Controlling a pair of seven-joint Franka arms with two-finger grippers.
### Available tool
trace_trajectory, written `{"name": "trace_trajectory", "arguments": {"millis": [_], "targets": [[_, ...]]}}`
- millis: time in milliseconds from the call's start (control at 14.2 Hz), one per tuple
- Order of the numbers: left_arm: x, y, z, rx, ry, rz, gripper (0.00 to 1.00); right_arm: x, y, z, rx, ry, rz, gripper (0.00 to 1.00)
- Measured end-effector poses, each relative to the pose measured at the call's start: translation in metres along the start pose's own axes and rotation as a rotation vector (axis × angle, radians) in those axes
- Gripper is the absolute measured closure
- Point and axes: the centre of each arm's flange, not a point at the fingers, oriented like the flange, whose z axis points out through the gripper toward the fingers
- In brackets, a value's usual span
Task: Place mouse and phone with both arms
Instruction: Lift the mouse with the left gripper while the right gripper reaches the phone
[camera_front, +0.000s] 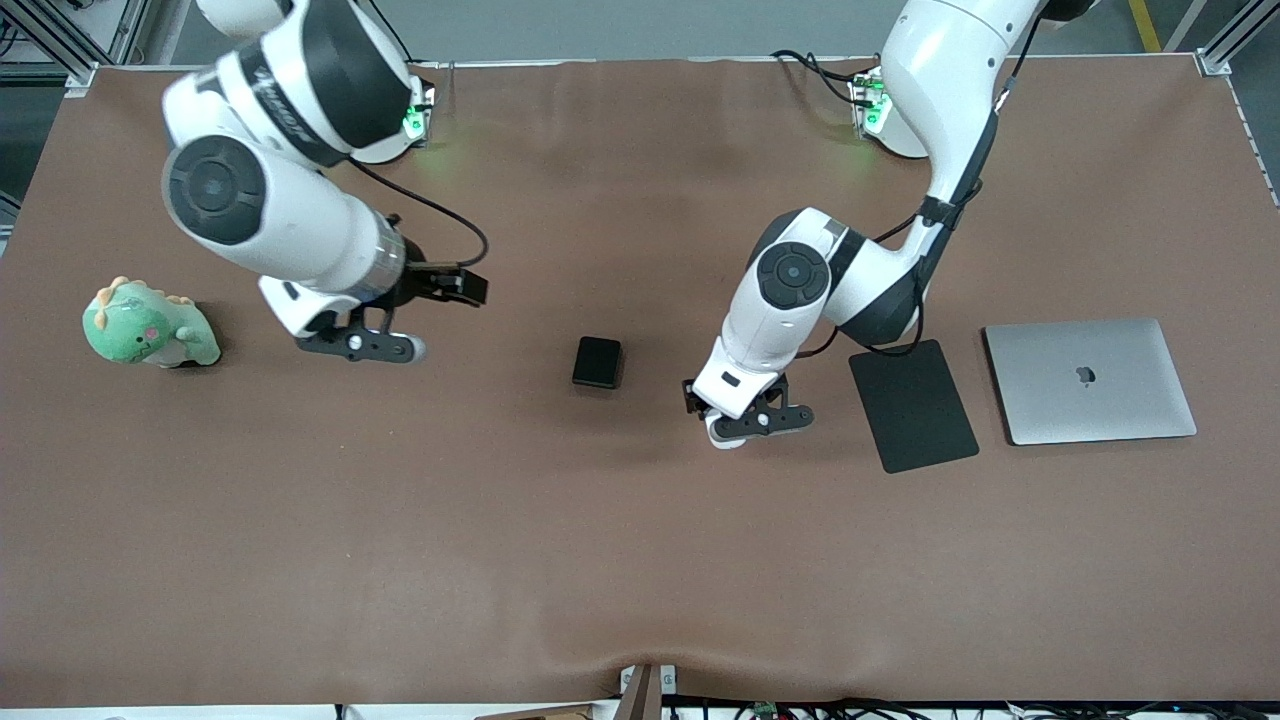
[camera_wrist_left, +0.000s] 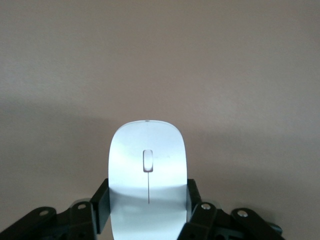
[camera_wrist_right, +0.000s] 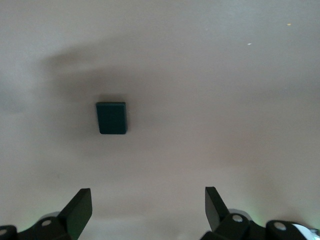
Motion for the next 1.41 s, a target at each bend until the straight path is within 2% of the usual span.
{"name": "trace_trajectory", "arguments": {"millis": [494,989,1271,1413], "targets": [[0.035,-0.041,0.003,0.014,0.001,-0.016,0.38,0.019,-0.053,0.089,0.047,0.085,0.036,0.00],[0.043,-0.057,0.020,0.031,-0.018,-0.007,0.38,0.022,-0.098,0.190,0.053,0.113,0.052,0.00],[0.046,-0.061,0.021,0.032,-0.018,-0.013,0.38,0.017,-0.107,0.225,0.002,0.121,0.026,0.00],[0.049,-0.066,0.021,0.034,-0.019,-0.015,0.38,0.016,-0.105,0.241,-0.004,0.131,0.026,0.00]]}}
